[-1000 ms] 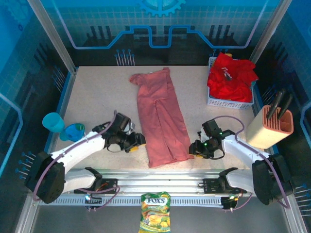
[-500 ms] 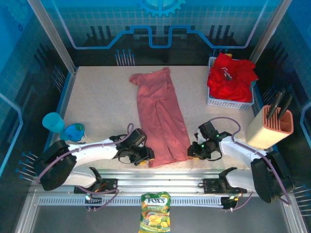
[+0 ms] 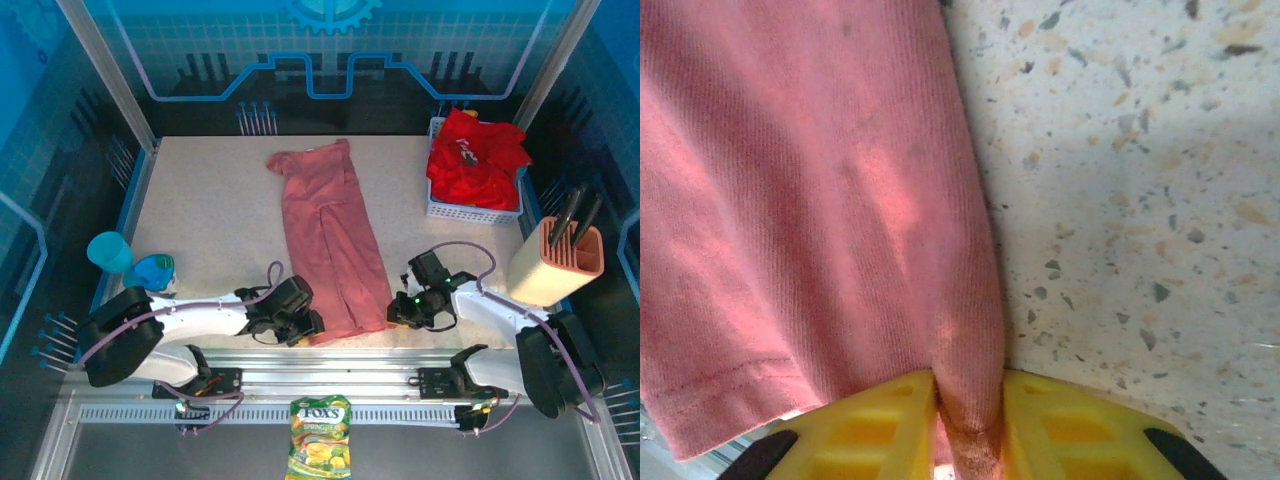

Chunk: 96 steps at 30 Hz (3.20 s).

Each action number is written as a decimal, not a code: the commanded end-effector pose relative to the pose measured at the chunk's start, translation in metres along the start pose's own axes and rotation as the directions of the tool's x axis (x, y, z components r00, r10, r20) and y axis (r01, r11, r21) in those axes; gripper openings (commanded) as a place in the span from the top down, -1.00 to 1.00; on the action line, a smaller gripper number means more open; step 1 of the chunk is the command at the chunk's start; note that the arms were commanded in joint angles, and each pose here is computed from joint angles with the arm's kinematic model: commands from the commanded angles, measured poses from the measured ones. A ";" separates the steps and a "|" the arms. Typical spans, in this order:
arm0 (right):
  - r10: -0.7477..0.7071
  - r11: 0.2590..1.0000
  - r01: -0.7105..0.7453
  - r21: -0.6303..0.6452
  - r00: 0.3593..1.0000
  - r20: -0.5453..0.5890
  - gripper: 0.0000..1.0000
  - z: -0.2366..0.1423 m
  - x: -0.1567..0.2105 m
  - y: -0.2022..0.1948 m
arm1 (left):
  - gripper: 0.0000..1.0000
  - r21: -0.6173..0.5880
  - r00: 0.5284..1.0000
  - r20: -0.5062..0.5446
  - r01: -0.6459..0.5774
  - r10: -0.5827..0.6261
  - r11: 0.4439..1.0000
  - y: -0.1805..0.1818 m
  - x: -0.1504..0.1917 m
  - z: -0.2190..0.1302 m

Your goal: Fold and stack the t-shirts

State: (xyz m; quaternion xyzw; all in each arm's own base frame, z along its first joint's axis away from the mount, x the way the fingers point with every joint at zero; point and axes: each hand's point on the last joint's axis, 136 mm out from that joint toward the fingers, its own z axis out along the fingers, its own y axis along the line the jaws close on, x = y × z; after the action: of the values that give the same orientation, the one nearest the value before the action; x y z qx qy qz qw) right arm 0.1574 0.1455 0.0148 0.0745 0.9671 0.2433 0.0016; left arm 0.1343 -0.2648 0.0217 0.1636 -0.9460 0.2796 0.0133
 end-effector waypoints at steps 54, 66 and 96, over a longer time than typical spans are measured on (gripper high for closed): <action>-0.161 0.985 0.151 0.085 0.979 0.124 1.00 -0.065 -0.091 0.110 | 1.00 -0.019 0.982 0.165 -0.093 0.095 0.995 -0.038 -0.120 -0.110; -0.164 0.986 0.159 0.059 0.981 0.106 1.00 -0.044 -0.187 0.129 | 1.00 -0.088 0.960 0.252 -0.102 0.121 0.991 -0.070 -0.231 -0.109; -0.097 0.993 0.090 0.076 0.989 0.107 -0.33 -0.012 -0.277 0.111 | -0.50 -0.092 0.958 0.268 -0.076 0.098 0.993 -0.063 -0.322 -0.098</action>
State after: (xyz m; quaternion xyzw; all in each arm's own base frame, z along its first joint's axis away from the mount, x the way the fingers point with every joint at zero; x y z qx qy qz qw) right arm 0.4529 0.2111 0.0635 0.0336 0.9733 0.2184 0.0629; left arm 0.4487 -0.1684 0.0710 0.1773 -0.9572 0.2073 -0.0966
